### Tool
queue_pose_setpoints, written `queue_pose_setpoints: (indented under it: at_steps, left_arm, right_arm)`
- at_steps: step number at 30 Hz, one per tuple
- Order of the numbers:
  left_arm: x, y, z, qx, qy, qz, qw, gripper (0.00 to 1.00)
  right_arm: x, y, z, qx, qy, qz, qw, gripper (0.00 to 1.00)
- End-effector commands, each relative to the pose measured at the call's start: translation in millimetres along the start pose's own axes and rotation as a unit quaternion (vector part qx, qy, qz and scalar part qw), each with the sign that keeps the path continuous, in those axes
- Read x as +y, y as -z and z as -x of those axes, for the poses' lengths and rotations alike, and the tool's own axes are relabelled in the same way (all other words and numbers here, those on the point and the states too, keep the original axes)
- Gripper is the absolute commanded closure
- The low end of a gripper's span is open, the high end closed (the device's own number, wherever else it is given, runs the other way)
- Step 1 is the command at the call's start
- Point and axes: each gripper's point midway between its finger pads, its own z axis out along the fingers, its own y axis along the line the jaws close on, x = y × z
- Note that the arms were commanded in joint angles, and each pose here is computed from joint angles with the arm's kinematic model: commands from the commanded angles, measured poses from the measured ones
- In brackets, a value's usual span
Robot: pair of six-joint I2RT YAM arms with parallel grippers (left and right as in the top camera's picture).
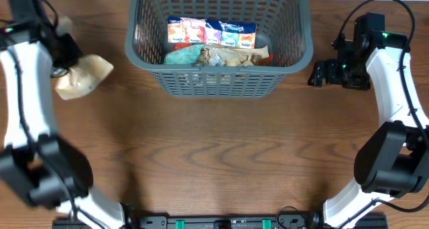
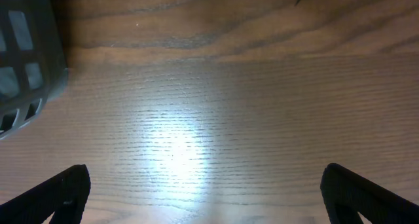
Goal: Pack container
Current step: 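Carry the beige pouch into the basket and open the left gripper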
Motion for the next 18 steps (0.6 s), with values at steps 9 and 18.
queue_pose_setpoints:
  at_steps: [9, 18]
  left_arm:
    - [-111, 204, 29, -0.253, -0.270, -0.149, 0.917, 0.94]
    - [-220, 261, -22, -0.344, -0.572, -0.176, 0.723, 0.94]
  right_arm:
    - [5, -1, -2, 0.005, 0.010, 0.006, 1.000, 0.01]
    - [5, -1, -1, 0.003, 0.018, 0.006, 1.000, 0.01]
